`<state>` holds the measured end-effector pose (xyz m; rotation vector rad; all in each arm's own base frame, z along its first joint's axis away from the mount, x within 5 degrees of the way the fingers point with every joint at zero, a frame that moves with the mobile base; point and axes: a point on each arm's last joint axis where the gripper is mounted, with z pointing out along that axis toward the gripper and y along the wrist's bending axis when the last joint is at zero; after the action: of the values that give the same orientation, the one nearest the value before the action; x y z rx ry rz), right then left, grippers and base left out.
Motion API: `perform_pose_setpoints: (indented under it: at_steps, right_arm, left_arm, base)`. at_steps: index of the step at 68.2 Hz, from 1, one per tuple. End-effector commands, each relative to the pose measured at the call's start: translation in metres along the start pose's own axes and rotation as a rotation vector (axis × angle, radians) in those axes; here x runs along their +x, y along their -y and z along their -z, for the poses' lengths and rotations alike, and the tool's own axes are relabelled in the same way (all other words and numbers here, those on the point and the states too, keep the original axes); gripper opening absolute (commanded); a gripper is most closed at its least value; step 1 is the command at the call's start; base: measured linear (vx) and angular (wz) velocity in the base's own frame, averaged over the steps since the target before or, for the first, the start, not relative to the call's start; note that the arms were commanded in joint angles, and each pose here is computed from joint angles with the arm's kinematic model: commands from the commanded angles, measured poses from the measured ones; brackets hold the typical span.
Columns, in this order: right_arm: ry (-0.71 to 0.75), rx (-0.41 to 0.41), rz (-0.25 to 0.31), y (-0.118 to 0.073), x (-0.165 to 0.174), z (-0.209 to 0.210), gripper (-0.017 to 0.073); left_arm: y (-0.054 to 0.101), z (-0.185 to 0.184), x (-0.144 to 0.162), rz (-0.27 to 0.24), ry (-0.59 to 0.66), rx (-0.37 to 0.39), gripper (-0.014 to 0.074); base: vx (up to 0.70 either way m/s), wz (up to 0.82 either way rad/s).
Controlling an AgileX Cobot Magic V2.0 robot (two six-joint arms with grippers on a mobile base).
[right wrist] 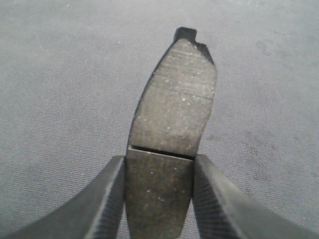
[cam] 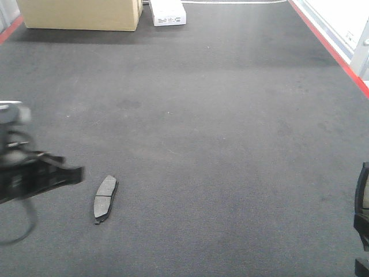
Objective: Move and align brake pads A on conveyor
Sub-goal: 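Lower the left gripper's brake pad onto the belt and open it, then lower the right gripper's brake pad onto the belt beside the first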
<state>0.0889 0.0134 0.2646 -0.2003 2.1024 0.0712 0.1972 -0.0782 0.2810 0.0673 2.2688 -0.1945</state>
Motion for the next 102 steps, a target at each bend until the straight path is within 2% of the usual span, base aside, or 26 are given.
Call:
perform_pose_setpoints:
  at_steps: [1, 26, 40, 86, 95, 102]
  right_arm:
    - [0.111, 0.011, 0.004, 0.001, -0.017, 0.004, 0.0004]
    - [0.111, 0.011, 0.004, 0.001, -0.017, 0.004, 0.0004]
    - [0.111, 0.011, 0.004, 0.001, -0.017, 0.004, 0.0004]
    - [0.136, 0.014, 0.004, 0.001, -0.019, 0.005, 0.0004]
    - [0.147, -0.005, -0.034, 0.000, -0.021, 0.003, 0.0004]
    - [0.091, -0.010, -0.046, 0.000, -0.023, -0.012, 0.0004]
  left_arm:
    - [-0.003, 0.030, -0.006, -0.002, 0.144, 0.054, -0.0008]
    - [-0.033, 0.089, 0.049, 0.030, 0.351, 0.111, -0.0006]
    - [-0.041, 0.110, 0.061, 0.049, 0.463, 0.145, -0.0006]
    - [-0.042, 0.112, 0.062, 0.056, 0.472, 0.148, -0.0006]
    - [-0.042, 0.112, 0.062, 0.056, 0.472, 0.148, -0.0006]
    - [-0.042, 0.112, 0.062, 0.056, 0.472, 0.148, -0.0006]
  base:
    - [0.00, 0.00]
    - [0.00, 0.00]
    - [0.00, 0.00]
    - [0.00, 0.00]
    - [0.00, 0.00]
    - [0.00, 0.00]
